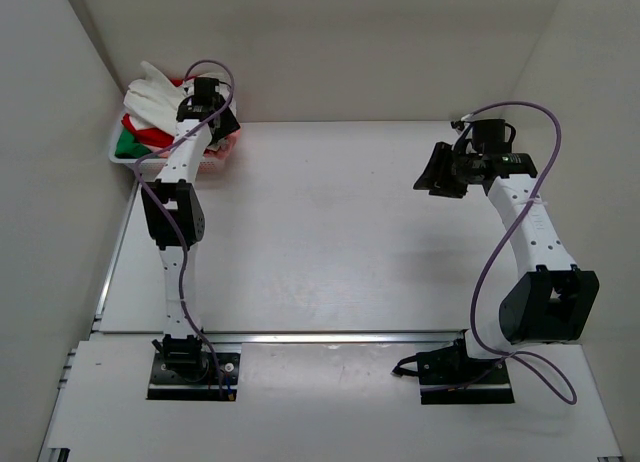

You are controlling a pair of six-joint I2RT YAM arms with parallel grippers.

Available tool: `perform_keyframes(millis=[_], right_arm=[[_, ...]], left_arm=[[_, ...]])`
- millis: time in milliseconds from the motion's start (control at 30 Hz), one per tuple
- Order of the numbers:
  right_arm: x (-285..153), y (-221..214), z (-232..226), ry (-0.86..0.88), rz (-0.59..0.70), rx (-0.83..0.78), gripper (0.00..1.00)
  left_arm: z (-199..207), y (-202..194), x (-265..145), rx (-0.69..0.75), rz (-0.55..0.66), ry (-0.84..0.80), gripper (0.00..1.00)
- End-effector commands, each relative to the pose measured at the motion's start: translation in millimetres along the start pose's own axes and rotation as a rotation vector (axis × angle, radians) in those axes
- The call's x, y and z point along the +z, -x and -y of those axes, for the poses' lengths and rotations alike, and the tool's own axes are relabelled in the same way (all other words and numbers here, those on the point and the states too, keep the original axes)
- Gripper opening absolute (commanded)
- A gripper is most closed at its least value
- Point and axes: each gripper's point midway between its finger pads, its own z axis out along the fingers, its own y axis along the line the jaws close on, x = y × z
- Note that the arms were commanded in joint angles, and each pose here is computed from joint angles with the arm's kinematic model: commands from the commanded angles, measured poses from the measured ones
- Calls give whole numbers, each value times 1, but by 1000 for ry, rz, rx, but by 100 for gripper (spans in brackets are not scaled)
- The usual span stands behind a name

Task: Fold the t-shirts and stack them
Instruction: Grab crumpled tshirt from bin with the left arm

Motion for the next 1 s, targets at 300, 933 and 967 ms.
perform_keyframes(millis=[300,933,967], right_arm=[[-3,4,-6,46,35,23,42],[-5,26,1,54,129,-2,35],[-8,29,-3,65,148,-9,35]], left_arm=[[10,35,-28,93,135,30,0],[215,126,-334,-245,7,-1382,0],[230,121,-380,-254,-40,-1533,0]])
